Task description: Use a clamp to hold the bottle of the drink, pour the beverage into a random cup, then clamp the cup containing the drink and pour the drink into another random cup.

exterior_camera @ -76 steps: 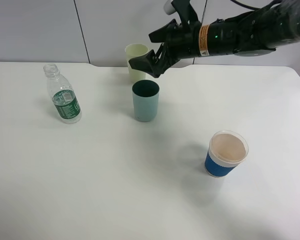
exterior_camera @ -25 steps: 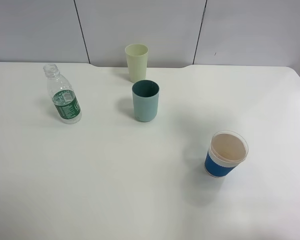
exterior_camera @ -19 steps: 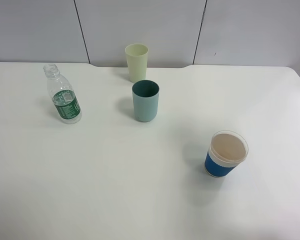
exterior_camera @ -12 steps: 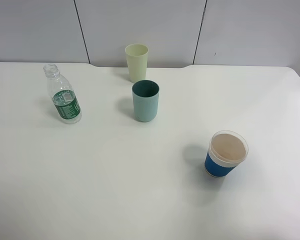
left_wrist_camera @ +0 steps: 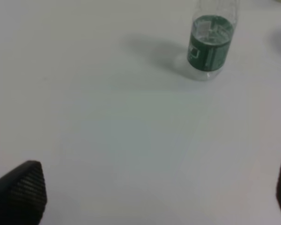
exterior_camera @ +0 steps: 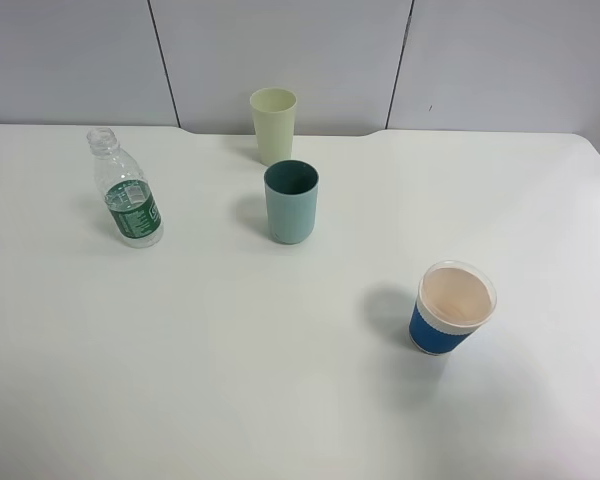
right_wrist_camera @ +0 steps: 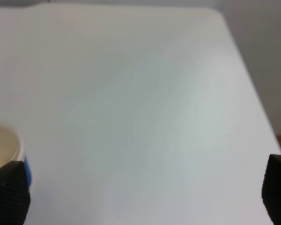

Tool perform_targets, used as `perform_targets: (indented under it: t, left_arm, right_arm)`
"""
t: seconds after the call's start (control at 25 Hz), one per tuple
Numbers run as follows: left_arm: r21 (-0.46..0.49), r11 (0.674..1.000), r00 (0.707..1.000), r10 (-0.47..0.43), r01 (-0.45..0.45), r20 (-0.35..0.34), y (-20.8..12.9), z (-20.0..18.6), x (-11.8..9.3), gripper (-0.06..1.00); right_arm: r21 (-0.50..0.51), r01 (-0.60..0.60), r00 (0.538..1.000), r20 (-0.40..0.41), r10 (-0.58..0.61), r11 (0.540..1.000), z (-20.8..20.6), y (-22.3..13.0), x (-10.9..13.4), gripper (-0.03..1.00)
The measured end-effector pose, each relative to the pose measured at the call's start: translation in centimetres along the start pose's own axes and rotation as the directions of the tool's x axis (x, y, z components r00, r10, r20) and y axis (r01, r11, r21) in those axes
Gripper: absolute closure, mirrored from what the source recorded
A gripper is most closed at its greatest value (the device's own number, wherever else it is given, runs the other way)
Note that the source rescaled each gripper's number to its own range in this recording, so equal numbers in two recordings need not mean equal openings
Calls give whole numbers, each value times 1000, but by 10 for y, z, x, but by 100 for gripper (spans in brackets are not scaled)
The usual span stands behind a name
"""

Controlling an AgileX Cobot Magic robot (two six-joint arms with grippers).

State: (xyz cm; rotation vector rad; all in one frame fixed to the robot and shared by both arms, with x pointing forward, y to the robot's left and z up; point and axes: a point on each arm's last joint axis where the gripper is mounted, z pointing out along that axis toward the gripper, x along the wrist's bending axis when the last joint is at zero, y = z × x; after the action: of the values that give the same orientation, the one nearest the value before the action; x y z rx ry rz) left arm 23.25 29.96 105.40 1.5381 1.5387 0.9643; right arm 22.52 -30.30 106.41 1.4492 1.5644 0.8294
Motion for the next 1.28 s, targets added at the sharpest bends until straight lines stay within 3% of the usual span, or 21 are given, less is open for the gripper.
perform_targets:
  t: [0.24,1.28]
  left_arm:
    - [0,1000,1000,0,0,0,0,0,0,-6]
    - [0,1000,1000,0,0,0,0,0,0,-6]
  right_arm:
    - [105,35,998,-46,-31,994,-1,-10,4,-3]
    - [57,10,994,-110,-4,998,3,-7,10,-3]
